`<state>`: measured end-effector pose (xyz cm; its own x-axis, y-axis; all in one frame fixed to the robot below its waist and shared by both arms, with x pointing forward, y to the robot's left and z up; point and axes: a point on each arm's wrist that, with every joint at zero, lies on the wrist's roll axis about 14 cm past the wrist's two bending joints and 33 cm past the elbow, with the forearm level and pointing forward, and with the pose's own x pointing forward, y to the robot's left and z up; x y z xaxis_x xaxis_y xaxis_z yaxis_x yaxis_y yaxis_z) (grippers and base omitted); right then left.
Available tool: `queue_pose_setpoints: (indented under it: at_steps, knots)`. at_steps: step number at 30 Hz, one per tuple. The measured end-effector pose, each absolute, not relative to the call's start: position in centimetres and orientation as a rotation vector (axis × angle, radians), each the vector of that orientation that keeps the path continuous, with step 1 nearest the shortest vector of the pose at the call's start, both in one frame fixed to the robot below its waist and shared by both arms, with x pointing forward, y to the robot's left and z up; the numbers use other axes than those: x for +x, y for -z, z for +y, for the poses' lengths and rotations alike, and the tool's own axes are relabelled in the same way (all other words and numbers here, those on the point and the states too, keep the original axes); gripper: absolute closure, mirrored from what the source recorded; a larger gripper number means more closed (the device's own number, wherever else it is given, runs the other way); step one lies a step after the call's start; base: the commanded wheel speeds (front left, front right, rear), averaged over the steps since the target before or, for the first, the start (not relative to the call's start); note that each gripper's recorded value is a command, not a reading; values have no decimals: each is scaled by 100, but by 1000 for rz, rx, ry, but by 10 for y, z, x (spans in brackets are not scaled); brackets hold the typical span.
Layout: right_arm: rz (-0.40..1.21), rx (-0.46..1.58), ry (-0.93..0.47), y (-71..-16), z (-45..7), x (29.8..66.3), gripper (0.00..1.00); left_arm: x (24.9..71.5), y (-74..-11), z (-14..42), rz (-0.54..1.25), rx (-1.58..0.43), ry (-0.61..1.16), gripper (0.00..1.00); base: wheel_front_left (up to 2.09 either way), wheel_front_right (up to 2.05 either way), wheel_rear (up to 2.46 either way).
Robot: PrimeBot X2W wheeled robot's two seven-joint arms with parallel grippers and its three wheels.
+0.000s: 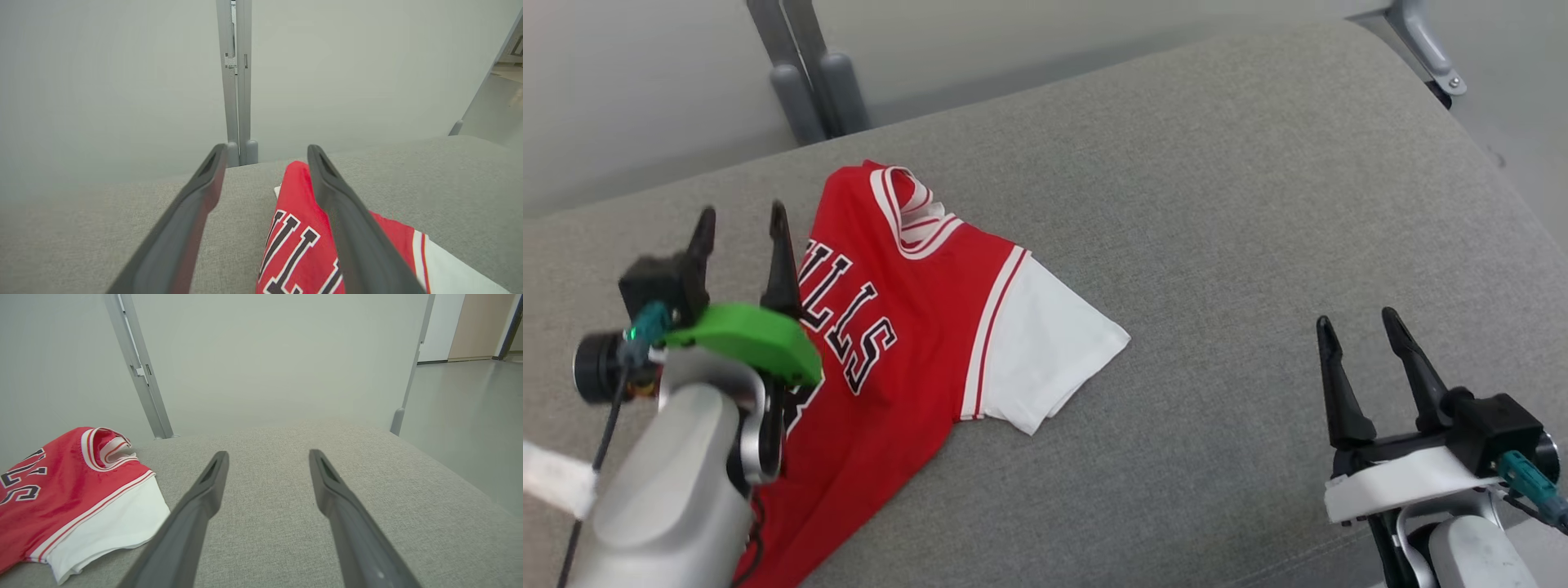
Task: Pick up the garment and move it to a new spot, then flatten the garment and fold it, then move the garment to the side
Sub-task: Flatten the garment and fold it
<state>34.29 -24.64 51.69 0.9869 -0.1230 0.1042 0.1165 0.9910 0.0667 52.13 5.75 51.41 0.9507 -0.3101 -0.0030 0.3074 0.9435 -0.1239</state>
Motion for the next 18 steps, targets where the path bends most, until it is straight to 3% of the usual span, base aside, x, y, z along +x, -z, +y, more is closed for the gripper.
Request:
queue_pose_setpoints:
  at_steps: [7,18]
  knots:
    - [-170,32,65,-536,-238,335,0,438,-512,107,-13,-175,224,0,0,0,0]
    - [-153,27,-51,-530,-203,346,0,348,-486,185,16,-166,36,0,0,0,0]
